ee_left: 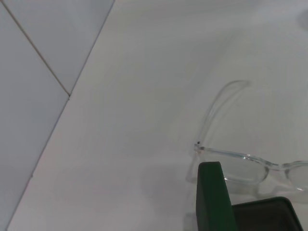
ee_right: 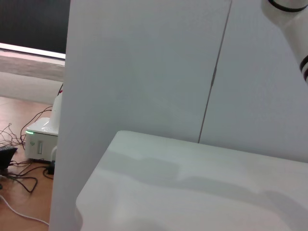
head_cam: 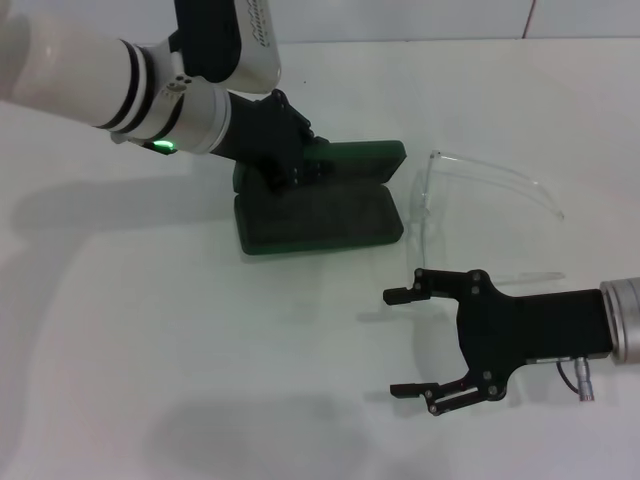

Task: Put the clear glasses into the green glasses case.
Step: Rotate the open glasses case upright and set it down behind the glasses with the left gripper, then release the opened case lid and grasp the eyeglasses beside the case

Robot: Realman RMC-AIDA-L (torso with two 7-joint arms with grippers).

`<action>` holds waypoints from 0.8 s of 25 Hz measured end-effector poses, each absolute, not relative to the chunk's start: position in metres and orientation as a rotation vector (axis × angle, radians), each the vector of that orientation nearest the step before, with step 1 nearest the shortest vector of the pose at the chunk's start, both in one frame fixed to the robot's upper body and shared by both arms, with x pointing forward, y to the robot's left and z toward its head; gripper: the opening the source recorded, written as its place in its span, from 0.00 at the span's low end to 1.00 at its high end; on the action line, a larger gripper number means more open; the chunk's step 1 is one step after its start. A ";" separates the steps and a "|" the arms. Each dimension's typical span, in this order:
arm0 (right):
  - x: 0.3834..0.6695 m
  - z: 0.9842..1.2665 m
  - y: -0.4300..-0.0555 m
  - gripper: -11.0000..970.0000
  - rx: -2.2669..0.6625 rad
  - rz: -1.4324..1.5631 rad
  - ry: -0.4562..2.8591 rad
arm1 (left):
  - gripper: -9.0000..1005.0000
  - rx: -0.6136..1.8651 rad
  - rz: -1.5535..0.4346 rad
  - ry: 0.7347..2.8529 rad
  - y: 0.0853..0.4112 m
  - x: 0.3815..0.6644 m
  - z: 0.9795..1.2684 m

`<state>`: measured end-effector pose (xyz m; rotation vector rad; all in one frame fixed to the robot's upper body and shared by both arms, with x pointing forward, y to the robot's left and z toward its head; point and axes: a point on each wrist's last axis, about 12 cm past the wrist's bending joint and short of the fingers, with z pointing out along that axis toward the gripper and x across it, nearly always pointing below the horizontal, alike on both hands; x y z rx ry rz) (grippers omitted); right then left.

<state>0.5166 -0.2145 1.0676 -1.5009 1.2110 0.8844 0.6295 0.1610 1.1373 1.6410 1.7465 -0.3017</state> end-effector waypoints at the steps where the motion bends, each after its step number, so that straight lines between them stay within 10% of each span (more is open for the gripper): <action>1: 0.516 1.067 -0.215 0.90 -1.500 0.885 1.211 | 0.21 1.639 -0.299 1.745 0.162 0.630 1.137; 11: 0.517 1.069 -0.214 0.90 -1.500 0.883 1.207 | 0.21 1.628 -0.282 1.767 0.169 0.629 1.134; 20: 0.526 1.077 -0.220 0.90 -1.411 0.849 1.207 | 0.58 1.497 -0.336 1.744 0.186 0.619 1.145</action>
